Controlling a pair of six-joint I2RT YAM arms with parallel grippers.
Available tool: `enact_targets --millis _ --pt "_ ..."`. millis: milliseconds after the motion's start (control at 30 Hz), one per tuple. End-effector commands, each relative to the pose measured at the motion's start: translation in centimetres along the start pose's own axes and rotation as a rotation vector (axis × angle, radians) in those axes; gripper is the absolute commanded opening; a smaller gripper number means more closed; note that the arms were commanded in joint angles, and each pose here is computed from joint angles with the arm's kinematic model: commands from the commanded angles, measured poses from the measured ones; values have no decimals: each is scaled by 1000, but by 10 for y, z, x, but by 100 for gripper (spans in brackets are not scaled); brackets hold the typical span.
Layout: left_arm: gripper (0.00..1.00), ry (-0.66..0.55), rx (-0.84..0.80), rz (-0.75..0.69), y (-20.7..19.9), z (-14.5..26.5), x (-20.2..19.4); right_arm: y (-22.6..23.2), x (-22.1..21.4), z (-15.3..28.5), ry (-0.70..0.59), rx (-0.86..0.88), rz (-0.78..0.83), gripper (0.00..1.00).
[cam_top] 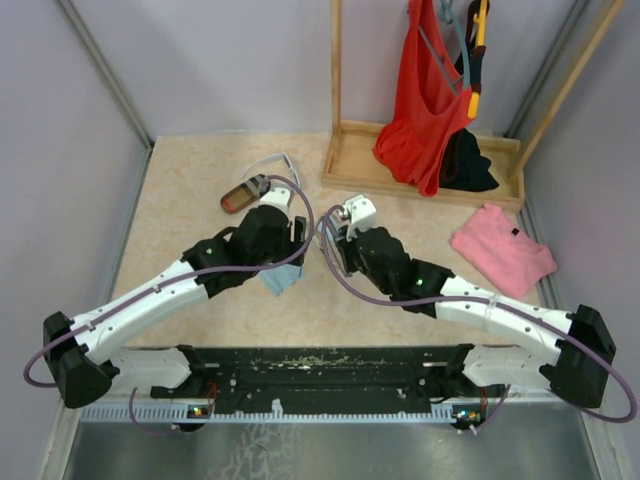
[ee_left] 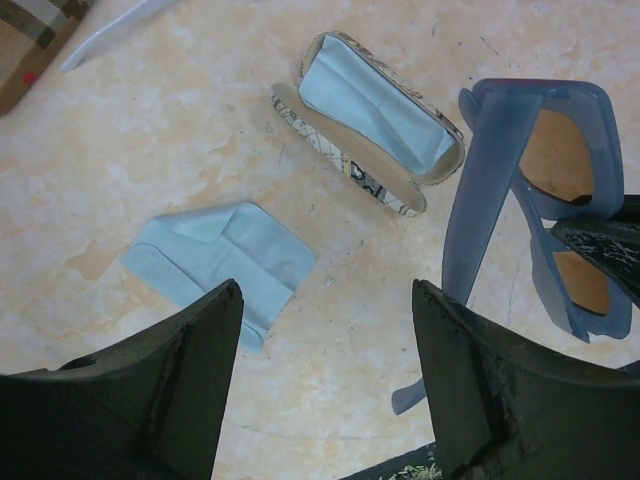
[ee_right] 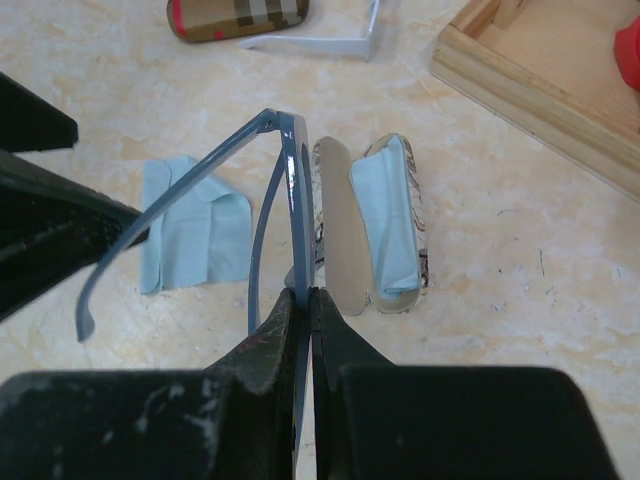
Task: Organize the sunglasses
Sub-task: Fold the sunglasses.
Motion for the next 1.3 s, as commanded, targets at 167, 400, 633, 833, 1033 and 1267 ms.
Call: enact_targets --millis 167,400,633,833,1033,1267 --pt "74 28 -92 54 -21 -15 -10 16 58 -4 -157 40 -99 0" --pt "74 11 -133 79 -33 -19 -3 27 50 -7 -146 99 -130 0" --pt "74 6 -164 92 -41 -21 1 34 41 -9 -129 133 -174 0" --pt "74 12 -175 91 -45 -24 -1 35 36 -8 -117 137 -185 0" --pt "76 -51 -110 120 -25 -15 6 -13 23 -3 -71 -97 -211 0" --pt "77 -60 -127 283 -2 -33 3 -62 -7 10 -16 -198 -299 0"
Point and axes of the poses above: each gripper's point midway between its finger pads, its own z axis back along the fingers, its own y axis along the line the jaws close on, x = y × z, the point moved 2 cm from there along z, back along the fingers, and after that the axes turned 5 degrees about z, right-handed, at the moved point
